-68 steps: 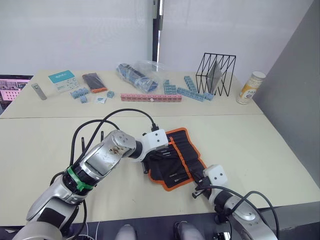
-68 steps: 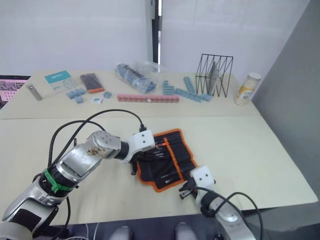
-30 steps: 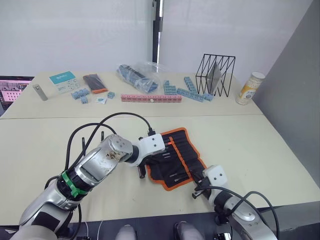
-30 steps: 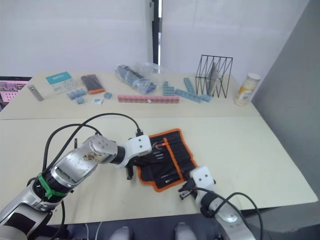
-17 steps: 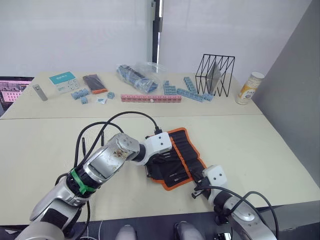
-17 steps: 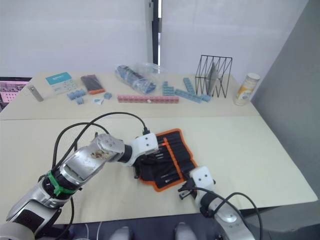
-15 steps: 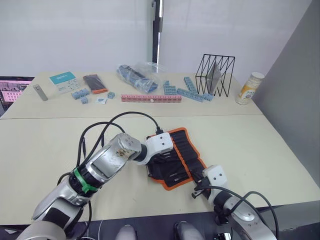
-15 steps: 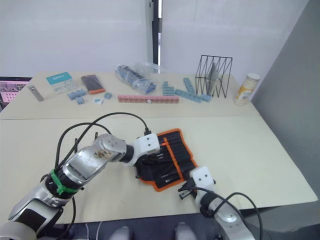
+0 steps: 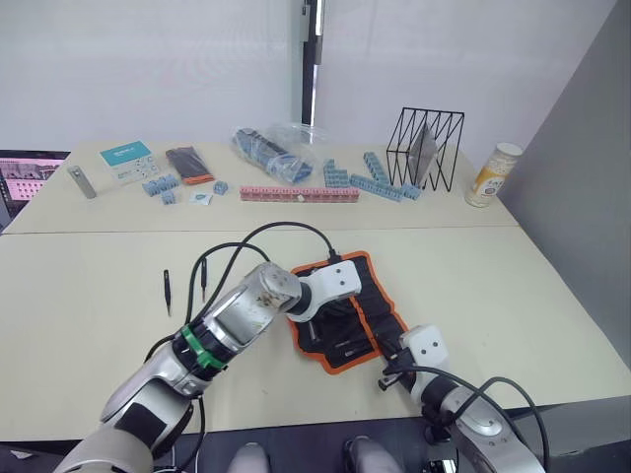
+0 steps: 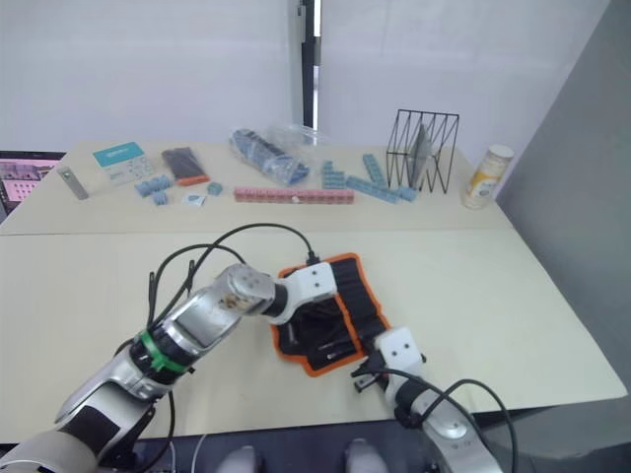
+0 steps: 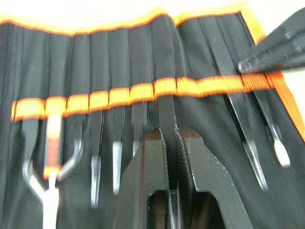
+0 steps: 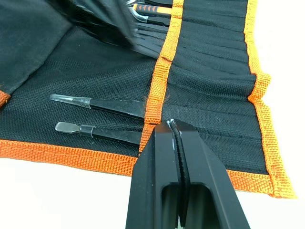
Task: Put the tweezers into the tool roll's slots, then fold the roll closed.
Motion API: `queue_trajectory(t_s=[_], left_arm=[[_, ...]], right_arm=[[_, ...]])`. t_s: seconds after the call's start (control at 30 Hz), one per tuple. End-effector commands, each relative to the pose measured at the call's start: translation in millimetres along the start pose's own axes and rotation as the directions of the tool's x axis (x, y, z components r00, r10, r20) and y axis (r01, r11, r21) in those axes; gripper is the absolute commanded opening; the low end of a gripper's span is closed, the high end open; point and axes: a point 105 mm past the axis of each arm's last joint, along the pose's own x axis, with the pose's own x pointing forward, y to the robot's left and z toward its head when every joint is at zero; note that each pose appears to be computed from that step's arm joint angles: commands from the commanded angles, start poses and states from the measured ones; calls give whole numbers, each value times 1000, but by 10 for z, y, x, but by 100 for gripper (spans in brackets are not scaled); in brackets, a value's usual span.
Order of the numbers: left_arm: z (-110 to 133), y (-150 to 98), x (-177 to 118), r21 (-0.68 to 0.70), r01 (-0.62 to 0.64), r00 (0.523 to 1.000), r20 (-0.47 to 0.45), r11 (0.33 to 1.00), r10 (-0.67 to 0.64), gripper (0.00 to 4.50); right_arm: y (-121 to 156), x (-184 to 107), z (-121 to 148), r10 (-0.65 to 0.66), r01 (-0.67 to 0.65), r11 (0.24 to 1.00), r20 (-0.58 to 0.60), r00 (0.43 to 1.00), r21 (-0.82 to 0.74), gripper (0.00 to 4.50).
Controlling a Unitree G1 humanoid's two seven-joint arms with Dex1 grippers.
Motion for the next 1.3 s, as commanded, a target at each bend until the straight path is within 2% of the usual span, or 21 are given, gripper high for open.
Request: queue_trajectory(t_s=[0.03, 0.23, 0.47, 0.53, 0.6, 0.73, 0.8, 0.9, 0.93, 1.03, 1.1, 1.23, 1.3], left_arm=[[196, 47, 146, 87, -35, 999, 41, 996, 32, 3], [239, 57, 306, 111, -36, 998, 49, 993, 31, 3], [182, 151, 147, 111, -57, 997, 49, 992, 52, 3], [179, 199, 59, 102, -76, 996, 58, 992, 70, 83], [177, 224, -51, 88, -82, 995, 71, 993, 76, 140], [177, 339, -420, 24, -121, 984, 135, 992, 117, 275], [161, 491, -668, -55, -177, 967, 176, 983, 184, 341], [126, 613, -876, -158, -209, 948, 211, 965, 240, 440], [95, 644, -934, -203, -216, 941, 216, 955, 259, 446], [-351, 803, -1308, -296, -349, 899, 161, 889, 407, 446], [-575, 794, -1510, -338, -410, 869, 139, 847, 476, 446], [-1085, 520, -1888, -449, -526, 797, 37, 723, 603, 446], [-1227, 381, -1994, -482, -568, 760, 4, 667, 649, 446]], right_arm=[[137, -66, -608, 51, -33, 996, -246, 968, 77, 0], [160, -63, -621, 57, -40, 997, -250, 967, 71, 0], [143, -71, -621, 48, -31, 997, -250, 967, 70, 0], [142, -66, -618, 48, -31, 997, -249, 967, 69, 0], [139, -65, -608, 49, -32, 997, -248, 968, 68, 0], [127, -67, -600, 52, -37, 997, -248, 967, 64, 0], [118, -71, -603, 56, -42, 997, -251, 966, 60, 0], [104, -77, -602, 59, -46, 997, -253, 966, 58, 0], [101, -81, -605, 60, -47, 997, -254, 965, 57, 0], [89, -95, -623, 66, -55, 997, -260, 963, 51, 0], [71, -105, -629, 67, -56, 997, -263, 963, 48, 0], [29, -128, -621, 71, -63, 997, -266, 961, 38, 0], [21, -138, -625, 78, -71, 997, -269, 960, 34, 0]])
